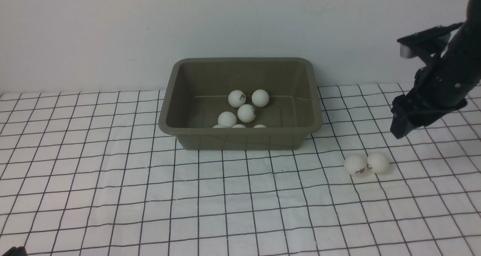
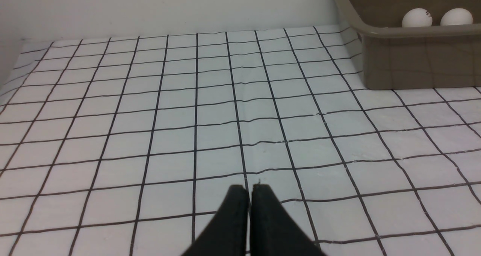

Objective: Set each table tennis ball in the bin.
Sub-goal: Use the right arm to clamp the table tennis ball closest to it

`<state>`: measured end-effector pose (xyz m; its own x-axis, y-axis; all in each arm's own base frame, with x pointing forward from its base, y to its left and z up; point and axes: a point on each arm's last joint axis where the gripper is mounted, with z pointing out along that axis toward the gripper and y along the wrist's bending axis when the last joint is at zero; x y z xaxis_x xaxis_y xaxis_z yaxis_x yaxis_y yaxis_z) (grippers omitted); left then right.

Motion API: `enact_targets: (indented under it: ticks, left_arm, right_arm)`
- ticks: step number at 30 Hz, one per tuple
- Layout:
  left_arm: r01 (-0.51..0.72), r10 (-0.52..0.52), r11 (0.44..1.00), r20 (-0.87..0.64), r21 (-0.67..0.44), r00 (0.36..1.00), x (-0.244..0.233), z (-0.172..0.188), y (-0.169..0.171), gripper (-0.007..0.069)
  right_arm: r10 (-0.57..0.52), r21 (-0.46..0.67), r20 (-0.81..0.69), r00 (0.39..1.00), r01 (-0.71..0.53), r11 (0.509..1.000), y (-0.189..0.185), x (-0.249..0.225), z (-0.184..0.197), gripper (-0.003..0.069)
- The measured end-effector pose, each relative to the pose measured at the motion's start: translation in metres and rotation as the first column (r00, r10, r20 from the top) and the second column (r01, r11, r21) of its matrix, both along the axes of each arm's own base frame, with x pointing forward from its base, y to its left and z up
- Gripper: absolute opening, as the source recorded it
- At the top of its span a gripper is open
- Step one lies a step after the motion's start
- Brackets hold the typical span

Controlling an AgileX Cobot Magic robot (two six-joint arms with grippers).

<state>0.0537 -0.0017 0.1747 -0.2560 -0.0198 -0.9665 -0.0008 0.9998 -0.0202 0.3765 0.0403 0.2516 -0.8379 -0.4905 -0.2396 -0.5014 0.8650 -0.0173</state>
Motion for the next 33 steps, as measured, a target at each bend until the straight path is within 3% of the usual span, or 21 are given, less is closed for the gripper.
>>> enact_targets:
  ticks: [5, 9, 33]
  left_arm:
    - [0.0, 0.0, 1.0, 0.0, 0.0, 1.0, 0.0, 0.0, 0.0, -0.0004]
    - [0.0, 0.0, 1.0, 0.0, 0.0, 1.0, 0.0, 0.0, 0.0, -0.0004]
    - [0.0, 0.0, 1.0, 0.0, 0.0, 1.0, 0.0, 0.0, 0.0, -0.0004]
  right_arm:
    - [0.202, 0.019, -0.02, 0.979, -0.202, 0.979, 0.006, 0.001, -0.01, 0.0496]
    - [0.276, 0.034, -0.04, 0.96, -0.274, 0.961, 0.008, 0.003, -0.018, 0.0496]
    - [0.411, -0.009, -0.081, 0.908, -0.413, 0.911, 0.006, 0.019, -0.063, 0.0496]
